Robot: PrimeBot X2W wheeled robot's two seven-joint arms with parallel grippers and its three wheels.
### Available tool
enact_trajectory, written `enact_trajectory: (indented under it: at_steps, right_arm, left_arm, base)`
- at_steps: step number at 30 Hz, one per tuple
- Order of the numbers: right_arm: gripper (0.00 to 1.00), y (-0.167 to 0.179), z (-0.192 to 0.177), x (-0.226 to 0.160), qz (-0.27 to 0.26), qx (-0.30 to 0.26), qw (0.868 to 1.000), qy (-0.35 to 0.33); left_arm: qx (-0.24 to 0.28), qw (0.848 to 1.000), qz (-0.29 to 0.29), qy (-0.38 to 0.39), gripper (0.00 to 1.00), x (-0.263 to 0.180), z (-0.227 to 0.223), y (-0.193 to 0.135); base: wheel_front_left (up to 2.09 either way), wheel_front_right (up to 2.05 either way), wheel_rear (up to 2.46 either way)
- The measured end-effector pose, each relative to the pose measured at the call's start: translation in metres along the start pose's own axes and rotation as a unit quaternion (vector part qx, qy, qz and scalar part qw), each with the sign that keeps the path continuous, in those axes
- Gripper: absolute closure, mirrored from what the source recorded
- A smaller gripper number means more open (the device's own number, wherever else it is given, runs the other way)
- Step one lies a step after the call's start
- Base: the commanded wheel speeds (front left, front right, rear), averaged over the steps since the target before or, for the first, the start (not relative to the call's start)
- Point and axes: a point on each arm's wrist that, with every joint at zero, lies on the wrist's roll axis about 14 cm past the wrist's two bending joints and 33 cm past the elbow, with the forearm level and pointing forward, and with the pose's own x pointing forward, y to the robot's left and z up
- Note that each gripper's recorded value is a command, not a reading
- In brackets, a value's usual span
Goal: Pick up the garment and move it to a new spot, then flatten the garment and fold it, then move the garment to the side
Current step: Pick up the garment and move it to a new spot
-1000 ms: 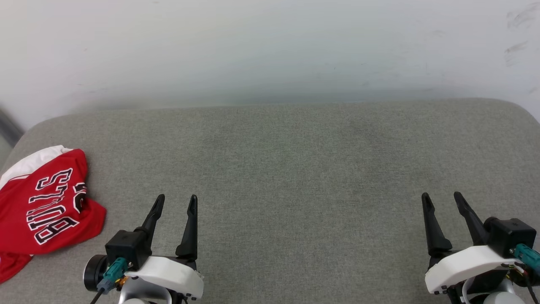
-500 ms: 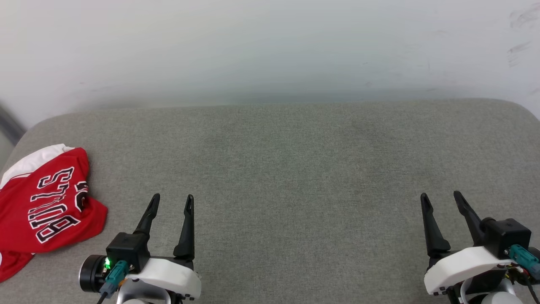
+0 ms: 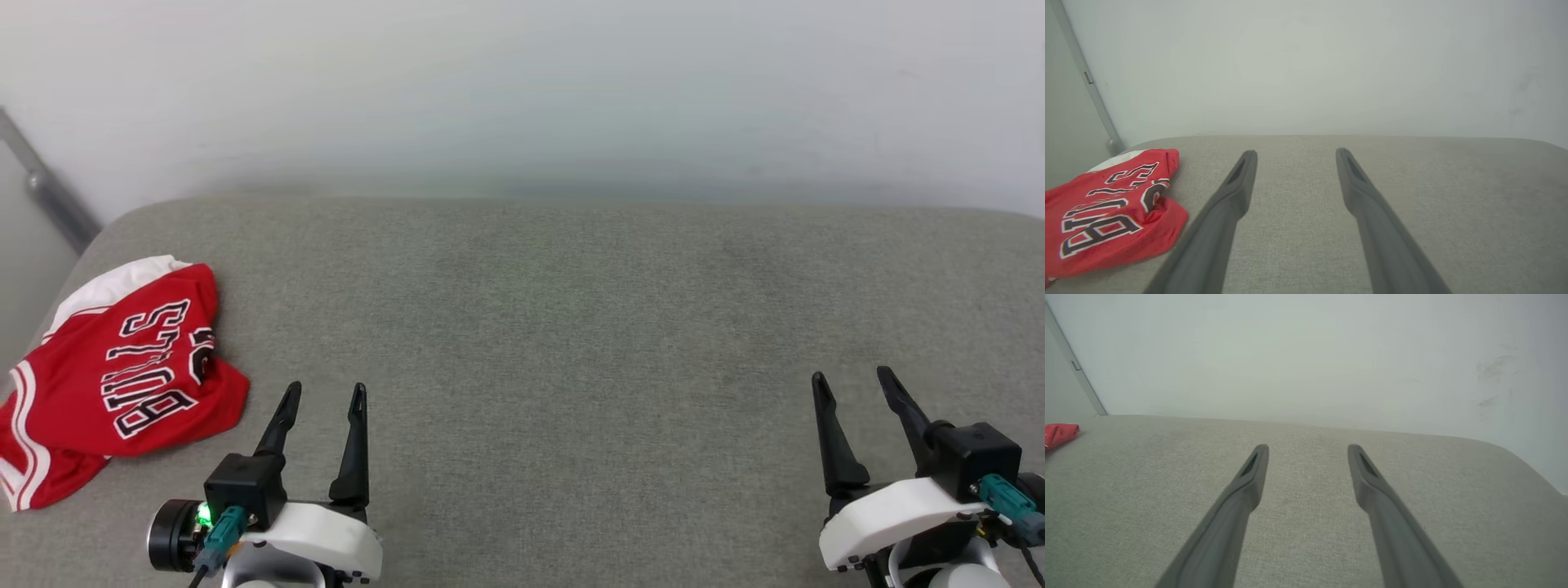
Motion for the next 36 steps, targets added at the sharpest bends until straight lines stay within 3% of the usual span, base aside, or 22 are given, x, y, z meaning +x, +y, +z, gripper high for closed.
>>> enact_trajectory:
  at_steps: [10, 22, 30, 36]
  right_arm:
    - [0.0, 0.06, 0.008, 0.025, 0.088, 0.007, 0.996, -0.006]
    - [0.0, 0.165, 0.011, 0.042, 0.235, 0.006, 0.972, -0.005]
    - [0.0, 0.209, 0.014, 0.045, 0.293, 0.01, 0.956, -0.008]
    - [0.0, 0.216, 0.015, 0.046, 0.303, 0.015, 0.953, -0.008]
  left_arm:
    - [0.009, 0.995, 0.103, -0.003, 0.0, -0.029, 0.006, 0.062]
    - [0.028, 0.97, 0.242, -0.011, 0.0, -0.094, 0.02, 0.14]
    - [0.035, 0.953, 0.302, -0.007, 0.0, -0.134, 0.024, 0.167]
    - [0.035, 0.95, 0.312, -0.004, 0.0, -0.138, 0.022, 0.172]
  base:
    - [0.0, 0.0, 0.0]
    - [0.0, 0.0, 0.0]
    - [0.0, 0.0, 0.0]
    - [0.0, 0.0, 0.0]
